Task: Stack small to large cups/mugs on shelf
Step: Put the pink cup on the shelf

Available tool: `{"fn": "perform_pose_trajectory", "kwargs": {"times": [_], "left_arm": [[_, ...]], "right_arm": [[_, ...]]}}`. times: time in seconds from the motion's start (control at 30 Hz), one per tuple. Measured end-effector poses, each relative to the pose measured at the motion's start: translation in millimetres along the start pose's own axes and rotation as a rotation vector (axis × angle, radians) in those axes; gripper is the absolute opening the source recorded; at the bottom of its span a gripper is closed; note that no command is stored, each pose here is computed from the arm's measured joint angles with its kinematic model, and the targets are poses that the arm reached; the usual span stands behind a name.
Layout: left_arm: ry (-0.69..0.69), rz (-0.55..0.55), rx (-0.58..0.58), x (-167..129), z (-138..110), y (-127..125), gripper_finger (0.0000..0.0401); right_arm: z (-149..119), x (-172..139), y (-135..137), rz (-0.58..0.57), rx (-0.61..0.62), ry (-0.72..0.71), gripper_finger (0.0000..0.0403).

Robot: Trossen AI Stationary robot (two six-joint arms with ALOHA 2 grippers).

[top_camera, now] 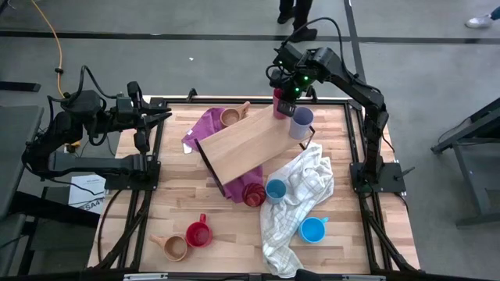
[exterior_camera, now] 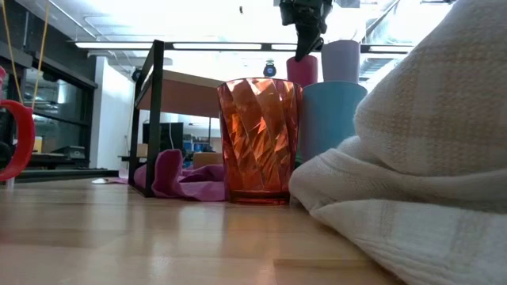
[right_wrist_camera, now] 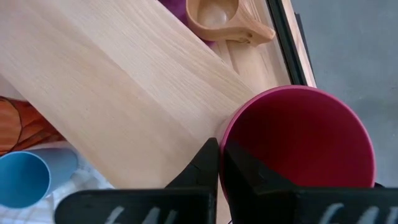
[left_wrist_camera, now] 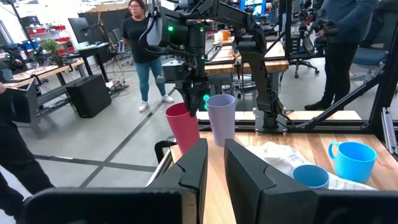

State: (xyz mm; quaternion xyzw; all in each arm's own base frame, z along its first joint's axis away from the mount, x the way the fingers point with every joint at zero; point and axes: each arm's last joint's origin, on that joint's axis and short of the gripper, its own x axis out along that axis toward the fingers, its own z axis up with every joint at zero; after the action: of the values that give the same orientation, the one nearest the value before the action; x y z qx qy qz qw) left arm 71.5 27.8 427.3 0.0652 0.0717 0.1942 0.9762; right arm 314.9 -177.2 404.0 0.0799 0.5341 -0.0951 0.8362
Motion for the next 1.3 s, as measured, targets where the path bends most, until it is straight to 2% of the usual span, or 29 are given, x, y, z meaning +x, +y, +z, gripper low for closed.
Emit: {"fn": "perform_pose_trajectory", "kwargs": {"times": [1.3], "left_arm": [[-0.001,-0.007,0.000,0.0,0.0,-0.2,0.0044]], "right_arm": [[-1.8,-0.2,1.0,0.022,0.019,0.015,0.0000]]}}
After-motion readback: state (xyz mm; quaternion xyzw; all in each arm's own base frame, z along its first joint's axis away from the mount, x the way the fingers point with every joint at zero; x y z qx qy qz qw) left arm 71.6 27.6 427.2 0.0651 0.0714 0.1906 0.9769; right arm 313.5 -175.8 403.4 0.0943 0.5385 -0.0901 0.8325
